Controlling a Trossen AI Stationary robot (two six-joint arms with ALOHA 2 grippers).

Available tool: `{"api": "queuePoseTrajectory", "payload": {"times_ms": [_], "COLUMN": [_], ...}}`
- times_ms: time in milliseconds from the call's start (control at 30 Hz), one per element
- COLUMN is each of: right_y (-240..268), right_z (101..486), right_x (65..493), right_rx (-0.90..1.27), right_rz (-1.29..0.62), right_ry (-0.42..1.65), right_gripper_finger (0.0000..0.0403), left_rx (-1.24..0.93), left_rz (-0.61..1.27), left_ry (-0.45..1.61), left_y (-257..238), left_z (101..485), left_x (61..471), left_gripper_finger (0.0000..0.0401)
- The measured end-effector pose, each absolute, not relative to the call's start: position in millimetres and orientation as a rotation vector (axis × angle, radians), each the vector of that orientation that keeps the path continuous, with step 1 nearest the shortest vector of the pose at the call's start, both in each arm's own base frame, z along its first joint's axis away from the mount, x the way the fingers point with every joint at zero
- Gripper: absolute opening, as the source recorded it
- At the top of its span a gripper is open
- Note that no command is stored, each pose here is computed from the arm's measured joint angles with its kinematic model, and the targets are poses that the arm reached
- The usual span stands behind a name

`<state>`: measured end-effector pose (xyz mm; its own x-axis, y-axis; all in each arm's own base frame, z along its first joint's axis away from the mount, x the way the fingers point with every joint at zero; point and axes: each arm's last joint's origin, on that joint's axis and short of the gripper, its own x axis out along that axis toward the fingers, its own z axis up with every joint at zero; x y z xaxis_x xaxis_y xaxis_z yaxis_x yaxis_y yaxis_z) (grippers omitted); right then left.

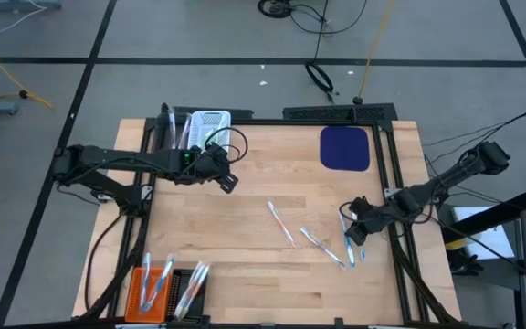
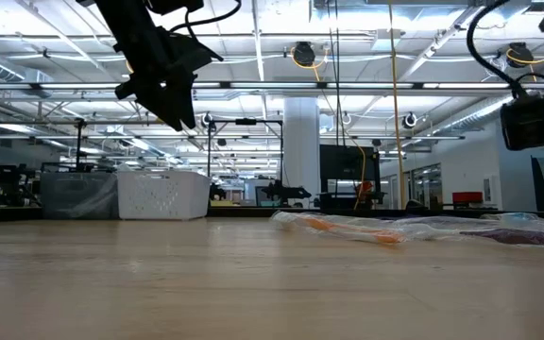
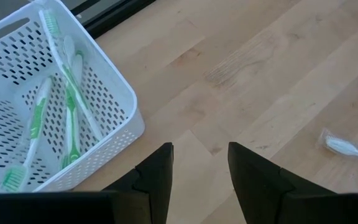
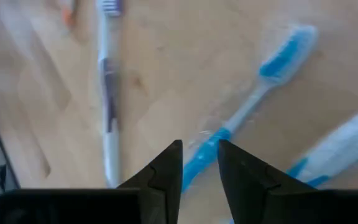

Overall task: Pick & Place Toothbrushes
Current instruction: Put the blue toothbrush into the orange bin

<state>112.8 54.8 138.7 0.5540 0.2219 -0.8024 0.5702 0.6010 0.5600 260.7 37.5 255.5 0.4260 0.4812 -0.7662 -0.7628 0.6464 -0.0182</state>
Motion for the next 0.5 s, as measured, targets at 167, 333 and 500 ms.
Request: {"api": "queuePoseTrajectory", "payload": {"times_ms": [167,333,500], "right_y": [48,45,45], "right_z": [130,121,108], "right_x": [111,109,108], "right_rx": [0.958,0.966,0.995], "right_rz": [-0.31,-0.318,-0.276], "right_ry": [0.993,0.985,0.933], "right_gripper_finger": [0.0087,0.0086,0.0086], "left_rx": [-0.394,-0.395,-0.397], "left_rz": [0.803,0.803,0.804], "left_ry": [0.808,0.808,0.807], "left_y": [38,38,38], "left_z": [255,256,256], "left_x": [261,261,261], "left_gripper_finger": [0.0157,0.0157,0.0157]}}
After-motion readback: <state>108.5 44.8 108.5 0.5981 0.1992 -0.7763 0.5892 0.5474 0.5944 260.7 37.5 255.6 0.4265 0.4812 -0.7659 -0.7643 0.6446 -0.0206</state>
